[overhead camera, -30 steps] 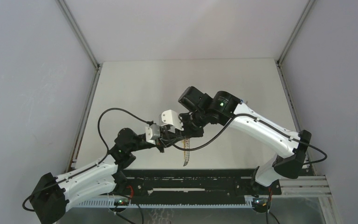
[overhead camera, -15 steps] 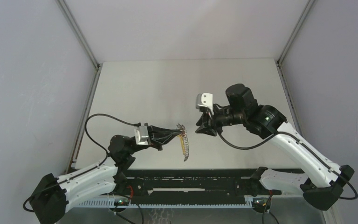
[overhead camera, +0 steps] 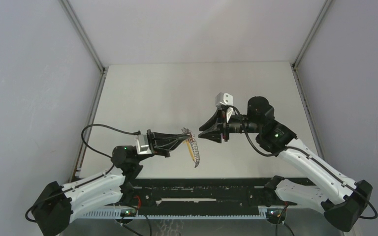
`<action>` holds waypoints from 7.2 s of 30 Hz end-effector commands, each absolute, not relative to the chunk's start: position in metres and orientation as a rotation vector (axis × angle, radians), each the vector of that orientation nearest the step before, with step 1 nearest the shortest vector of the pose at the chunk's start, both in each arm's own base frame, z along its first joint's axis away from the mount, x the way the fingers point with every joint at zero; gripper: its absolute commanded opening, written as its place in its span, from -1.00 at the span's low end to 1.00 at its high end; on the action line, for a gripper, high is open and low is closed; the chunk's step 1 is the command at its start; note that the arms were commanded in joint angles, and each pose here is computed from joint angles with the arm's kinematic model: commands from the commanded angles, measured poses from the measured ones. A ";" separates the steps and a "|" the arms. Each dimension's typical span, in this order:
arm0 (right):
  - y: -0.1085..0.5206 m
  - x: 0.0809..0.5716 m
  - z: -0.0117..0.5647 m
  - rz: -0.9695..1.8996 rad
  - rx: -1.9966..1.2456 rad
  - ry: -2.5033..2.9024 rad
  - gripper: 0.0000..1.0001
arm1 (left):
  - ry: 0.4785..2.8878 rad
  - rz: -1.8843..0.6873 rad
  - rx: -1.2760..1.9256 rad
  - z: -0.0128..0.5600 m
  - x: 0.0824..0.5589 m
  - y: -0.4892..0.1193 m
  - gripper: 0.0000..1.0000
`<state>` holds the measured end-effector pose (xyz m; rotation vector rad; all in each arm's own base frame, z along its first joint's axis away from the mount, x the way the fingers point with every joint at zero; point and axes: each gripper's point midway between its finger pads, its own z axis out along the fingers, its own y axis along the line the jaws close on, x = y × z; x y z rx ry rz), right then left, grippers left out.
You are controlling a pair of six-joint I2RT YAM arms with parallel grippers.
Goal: Put the keys on the keyring
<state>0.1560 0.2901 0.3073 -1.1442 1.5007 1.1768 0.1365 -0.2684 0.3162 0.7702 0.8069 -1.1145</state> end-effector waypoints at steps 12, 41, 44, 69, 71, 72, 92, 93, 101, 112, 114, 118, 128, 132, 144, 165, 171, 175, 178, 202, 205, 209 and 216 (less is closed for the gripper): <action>0.307 0.149 0.341 1.334 -1.115 1.363 -0.41 | 0.718 -1.109 0.717 0.336 0.133 -0.260 -0.99; 0.312 0.143 0.332 1.430 -1.154 1.473 -1.00 | 0.668 -1.127 0.721 0.342 0.125 -0.257 -0.99; 0.314 0.144 0.330 1.451 -1.155 1.501 -1.00 | 0.660 -1.132 0.726 0.343 0.124 -0.258 -0.99; 0.301 0.144 0.334 1.469 -1.224 1.607 -1.00 | 0.643 -1.130 0.741 0.341 0.120 -0.257 -0.99; 0.308 0.139 0.329 1.478 -1.260 1.611 -1.00 | 0.639 -1.136 0.744 0.342 0.119 -0.258 -0.99; 0.311 0.137 0.329 1.474 -1.283 1.600 -1.00 | 0.637 -1.137 0.747 0.343 0.119 -0.258 -0.99; 0.304 0.135 0.332 1.027 -1.554 1.110 -0.33 | 0.618 -1.171 0.777 0.345 0.110 -0.259 -0.99; 0.306 0.135 0.331 1.023 -1.559 1.104 -0.33 | 0.614 -1.173 0.779 0.345 0.109 -0.259 -0.99; 0.318 0.130 0.322 1.052 -1.611 1.073 -0.36 | 0.607 -1.185 0.790 0.347 0.106 -0.259 -0.99; 0.325 0.123 0.315 1.090 -1.639 1.069 -0.52 | 0.602 -1.185 0.786 0.349 0.106 -0.258 -0.99; 0.325 0.123 0.315 1.092 -1.640 1.070 -0.59 | 0.601 -1.184 0.787 0.349 0.106 -0.258 -0.99; 0.323 0.124 0.317 1.081 -1.633 1.072 -0.85 | 0.612 -1.184 0.785 0.347 0.108 -0.259 -0.99; 0.295 0.141 0.307 0.881 -1.661 1.364 -1.00 | 0.819 -1.123 0.811 0.312 0.131 -0.268 -0.53; 0.281 0.144 0.291 0.767 -1.730 1.540 -1.00 | 0.922 -1.060 0.846 0.294 0.140 -0.268 -0.36; 0.273 0.152 0.269 0.402 -1.924 1.814 -1.00 | 0.978 -1.085 0.906 0.288 0.144 -0.281 -0.21; 0.291 0.148 0.268 0.371 -2.007 1.770 -1.00 | 0.908 -1.189 0.892 0.289 0.142 -0.296 -0.33; 0.292 0.147 0.270 0.375 -2.010 1.750 -1.00 | 0.922 -1.193 0.907 0.284 0.142 -0.299 -0.43; 0.293 0.146 0.271 0.377 -2.009 1.746 -1.00 | 0.937 -1.187 0.929 0.280 0.143 -0.302 -0.45; 0.293 0.146 0.272 0.378 -2.009 1.739 -1.00 | 0.944 -1.184 0.934 0.278 0.143 -0.303 -0.46; 0.303 0.140 0.270 0.383 -2.045 1.705 -1.00 | 0.933 -1.193 0.958 0.285 0.139 -0.306 -0.67; 0.303 0.141 0.267 0.379 -2.055 1.713 -1.00 | 0.935 -1.193 0.960 0.286 0.139 -0.306 -0.66; 0.303 0.142 0.265 0.367 -2.061 1.726 -1.00 | 0.931 -1.192 0.965 0.286 0.138 -0.306 -0.68; 0.307 0.139 0.262 0.371 -2.086 1.720 -1.00 | 0.926 -1.194 0.974 0.288 0.137 -0.307 -0.94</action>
